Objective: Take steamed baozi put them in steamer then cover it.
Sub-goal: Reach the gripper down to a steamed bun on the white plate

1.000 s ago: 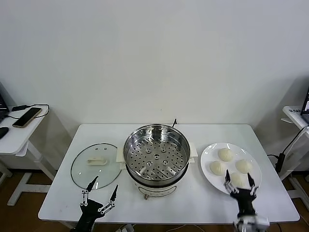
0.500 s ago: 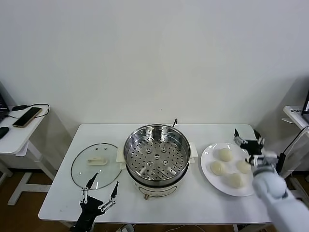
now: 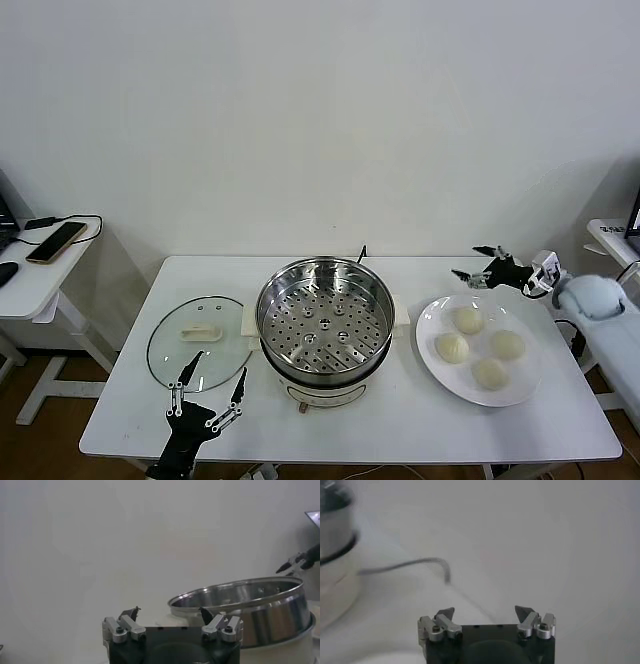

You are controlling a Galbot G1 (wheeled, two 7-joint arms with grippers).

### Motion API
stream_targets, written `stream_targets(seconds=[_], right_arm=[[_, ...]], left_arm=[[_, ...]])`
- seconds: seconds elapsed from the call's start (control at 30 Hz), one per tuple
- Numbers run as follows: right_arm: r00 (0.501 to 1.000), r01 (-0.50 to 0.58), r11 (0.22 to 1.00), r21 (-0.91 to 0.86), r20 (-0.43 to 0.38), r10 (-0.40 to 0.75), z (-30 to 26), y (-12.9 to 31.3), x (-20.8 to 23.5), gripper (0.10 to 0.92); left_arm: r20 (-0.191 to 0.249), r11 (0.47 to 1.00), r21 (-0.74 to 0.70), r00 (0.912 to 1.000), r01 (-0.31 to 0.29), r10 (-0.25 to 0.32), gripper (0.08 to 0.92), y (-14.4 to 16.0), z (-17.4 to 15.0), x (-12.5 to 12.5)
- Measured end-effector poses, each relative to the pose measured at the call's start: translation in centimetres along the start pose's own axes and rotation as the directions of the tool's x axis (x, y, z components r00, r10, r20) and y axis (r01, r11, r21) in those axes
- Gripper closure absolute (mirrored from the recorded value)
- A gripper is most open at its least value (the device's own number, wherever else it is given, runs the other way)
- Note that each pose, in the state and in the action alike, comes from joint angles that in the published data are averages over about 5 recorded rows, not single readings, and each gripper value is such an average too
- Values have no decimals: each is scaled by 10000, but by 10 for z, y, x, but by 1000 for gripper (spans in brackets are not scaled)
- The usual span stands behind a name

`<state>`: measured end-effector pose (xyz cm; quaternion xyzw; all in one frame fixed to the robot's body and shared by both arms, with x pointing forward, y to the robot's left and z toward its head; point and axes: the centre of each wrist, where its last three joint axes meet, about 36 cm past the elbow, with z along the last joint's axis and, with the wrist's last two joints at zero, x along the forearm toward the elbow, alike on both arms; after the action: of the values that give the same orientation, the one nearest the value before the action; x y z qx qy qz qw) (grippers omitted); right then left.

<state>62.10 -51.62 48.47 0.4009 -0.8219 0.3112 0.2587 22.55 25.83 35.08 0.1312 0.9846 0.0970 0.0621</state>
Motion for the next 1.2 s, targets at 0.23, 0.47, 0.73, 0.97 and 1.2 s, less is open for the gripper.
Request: stream_targets(seconds=[0.23,0.47,0.73,0.97,1.2], right_arm=[[9577,2101,9695,1261,-2260,-1782,-23,-30,-15,200],[8832,3433,9226,1760,-3948,-2533,-40,-39,-42,200],[8226,4217,8833,2050,-4963,-2775,-52,-38,-72,200],[7872,4656,8531,2356,-5506,-2776,-59,-33,-93,200],[7682,4878,8337,2587,-5808,-2692,-60,-29,-101,253]], left_arm=[[23,9999,24,9999,130,-130,177,-1,-3,2],[86,9998,51,9998,182,-182,177,-2,-6,1],[101,9997,55,9997,227,-227,177,-2,-6,0],[66,9997,52,9997,245,-245,177,-2,-4,1],[46,9996,76,9996,277,-277,177,-3,-3,0]])
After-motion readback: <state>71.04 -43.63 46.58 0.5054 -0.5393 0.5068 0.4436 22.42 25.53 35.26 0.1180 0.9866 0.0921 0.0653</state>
